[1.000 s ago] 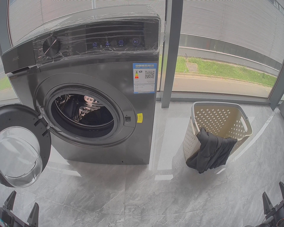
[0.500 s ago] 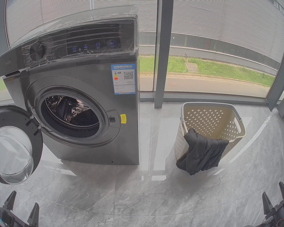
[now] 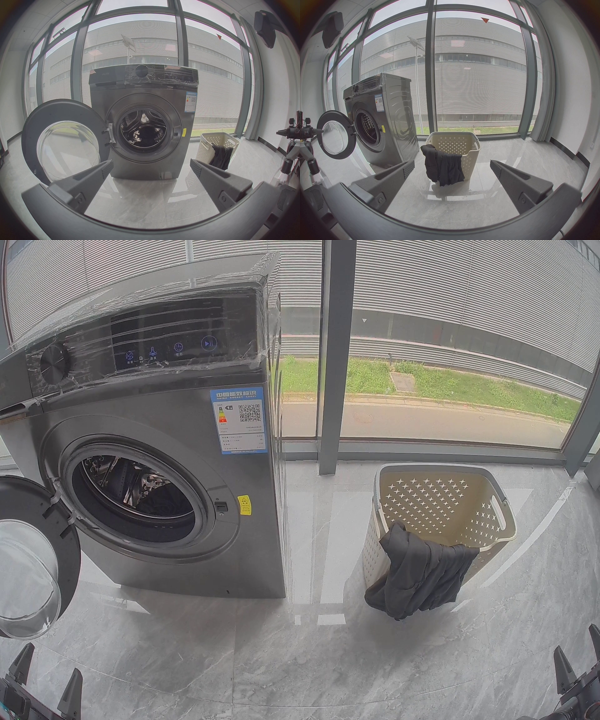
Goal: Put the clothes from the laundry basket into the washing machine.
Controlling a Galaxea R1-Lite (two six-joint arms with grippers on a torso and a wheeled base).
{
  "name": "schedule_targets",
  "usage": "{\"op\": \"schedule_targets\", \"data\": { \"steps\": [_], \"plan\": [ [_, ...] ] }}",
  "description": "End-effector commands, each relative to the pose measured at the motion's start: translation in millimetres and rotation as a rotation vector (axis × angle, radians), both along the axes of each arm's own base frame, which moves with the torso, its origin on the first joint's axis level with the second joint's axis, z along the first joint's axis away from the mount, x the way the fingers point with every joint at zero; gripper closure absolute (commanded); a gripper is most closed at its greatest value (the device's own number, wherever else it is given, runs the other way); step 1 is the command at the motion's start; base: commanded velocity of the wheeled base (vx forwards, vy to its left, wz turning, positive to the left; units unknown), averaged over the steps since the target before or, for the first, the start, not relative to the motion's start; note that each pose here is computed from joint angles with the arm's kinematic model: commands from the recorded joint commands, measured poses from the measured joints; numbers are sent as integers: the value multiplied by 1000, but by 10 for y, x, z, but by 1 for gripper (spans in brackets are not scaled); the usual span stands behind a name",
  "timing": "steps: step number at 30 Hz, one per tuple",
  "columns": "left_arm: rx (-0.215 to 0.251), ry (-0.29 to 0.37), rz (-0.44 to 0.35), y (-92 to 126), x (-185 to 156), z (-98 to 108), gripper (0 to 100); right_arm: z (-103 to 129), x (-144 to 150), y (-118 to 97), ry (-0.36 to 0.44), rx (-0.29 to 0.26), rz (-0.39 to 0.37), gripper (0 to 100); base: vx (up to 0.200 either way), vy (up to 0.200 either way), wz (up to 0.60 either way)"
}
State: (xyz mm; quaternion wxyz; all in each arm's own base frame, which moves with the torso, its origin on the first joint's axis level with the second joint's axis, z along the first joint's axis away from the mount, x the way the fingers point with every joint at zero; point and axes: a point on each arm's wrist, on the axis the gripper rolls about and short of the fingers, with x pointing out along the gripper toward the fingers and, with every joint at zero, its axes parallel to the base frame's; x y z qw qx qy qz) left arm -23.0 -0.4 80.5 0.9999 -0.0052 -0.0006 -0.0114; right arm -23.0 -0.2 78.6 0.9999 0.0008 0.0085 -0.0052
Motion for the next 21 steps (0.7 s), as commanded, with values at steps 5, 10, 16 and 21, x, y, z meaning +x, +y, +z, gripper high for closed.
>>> {"op": "schedule_targets", "data": {
  "steps": [5, 10, 16, 21],
  "plan": [
    [-3, 4, 1, 0, 2, -54, 0, -23, 5, 0, 8, 0, 0, 0, 0, 0, 0],
    [-5, 4, 3, 1, 2, -54, 0, -23, 5, 0, 8, 0, 0, 0, 0, -160, 0],
    [-8, 5, 3, 1, 2, -54, 0, -23, 5, 0, 8, 0, 0, 0, 0, -200, 0],
    [-8, 5, 3, 1, 2, -54, 0, -23, 5, 0, 8, 0, 0, 0, 0, -200, 0]
  ]
}}
